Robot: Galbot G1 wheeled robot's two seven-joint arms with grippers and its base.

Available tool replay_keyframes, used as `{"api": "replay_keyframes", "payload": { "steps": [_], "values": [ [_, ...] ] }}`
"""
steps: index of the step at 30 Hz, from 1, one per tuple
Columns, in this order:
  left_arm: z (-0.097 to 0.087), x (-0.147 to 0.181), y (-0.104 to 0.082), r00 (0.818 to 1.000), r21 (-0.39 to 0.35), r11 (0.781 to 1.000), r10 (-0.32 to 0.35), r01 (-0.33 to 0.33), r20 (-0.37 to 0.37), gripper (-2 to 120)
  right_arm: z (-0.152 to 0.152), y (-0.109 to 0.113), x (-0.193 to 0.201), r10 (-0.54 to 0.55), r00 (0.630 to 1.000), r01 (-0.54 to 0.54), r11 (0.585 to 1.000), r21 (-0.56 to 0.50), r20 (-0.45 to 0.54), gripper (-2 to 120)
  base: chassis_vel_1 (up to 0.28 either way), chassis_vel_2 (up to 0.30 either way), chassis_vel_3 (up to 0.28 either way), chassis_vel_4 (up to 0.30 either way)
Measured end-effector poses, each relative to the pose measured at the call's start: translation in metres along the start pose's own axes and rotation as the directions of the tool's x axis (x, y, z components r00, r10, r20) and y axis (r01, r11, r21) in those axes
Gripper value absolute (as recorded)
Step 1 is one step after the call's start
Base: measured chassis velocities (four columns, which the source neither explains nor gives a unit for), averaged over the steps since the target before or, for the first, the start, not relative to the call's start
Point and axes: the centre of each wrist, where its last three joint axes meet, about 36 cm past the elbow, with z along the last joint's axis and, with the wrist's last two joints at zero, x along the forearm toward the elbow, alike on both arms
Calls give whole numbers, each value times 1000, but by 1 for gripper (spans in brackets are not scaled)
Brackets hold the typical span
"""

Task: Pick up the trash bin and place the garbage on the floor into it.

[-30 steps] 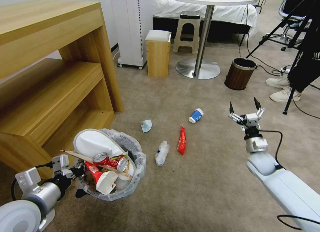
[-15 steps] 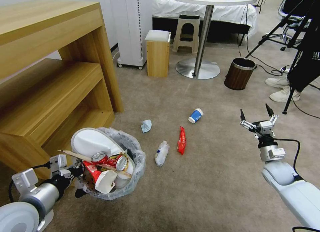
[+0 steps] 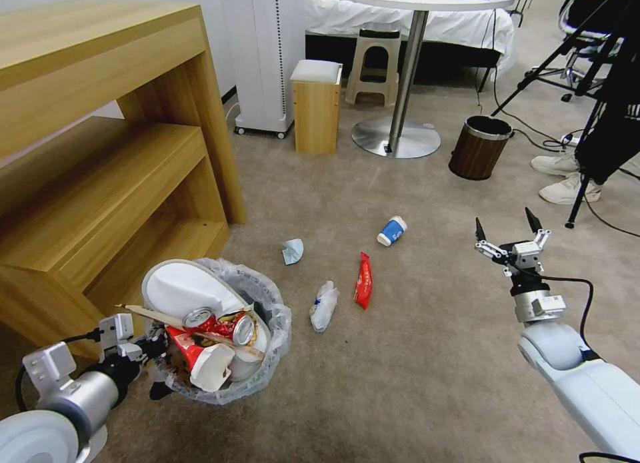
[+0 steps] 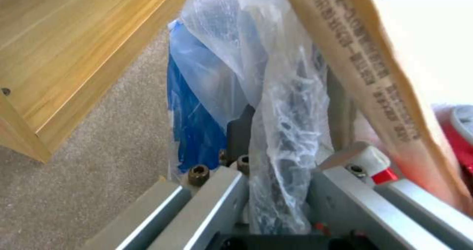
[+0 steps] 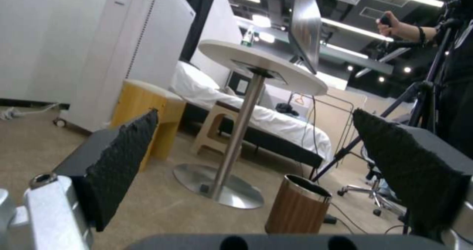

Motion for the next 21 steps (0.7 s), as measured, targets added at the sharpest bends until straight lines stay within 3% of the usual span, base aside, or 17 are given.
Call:
{"api": "replay_keyframes", "payload": {
  "steps": [10, 21],
  "values": [
    [-1, -1, 0, 1000, -3, 1000, 0, 0, 2, 0, -2, 4, 0, -2, 1000, 2, 1000, -9, -1, 100, -18, 11, 18, -18],
    [0, -2, 0, 1000, -2, 1000, -2, 2, 2, 0, -1, 3, -3, -5, 1000, 5, 1000, -9, 6, 100, -119, 119, 132, -122]
  ]
}}
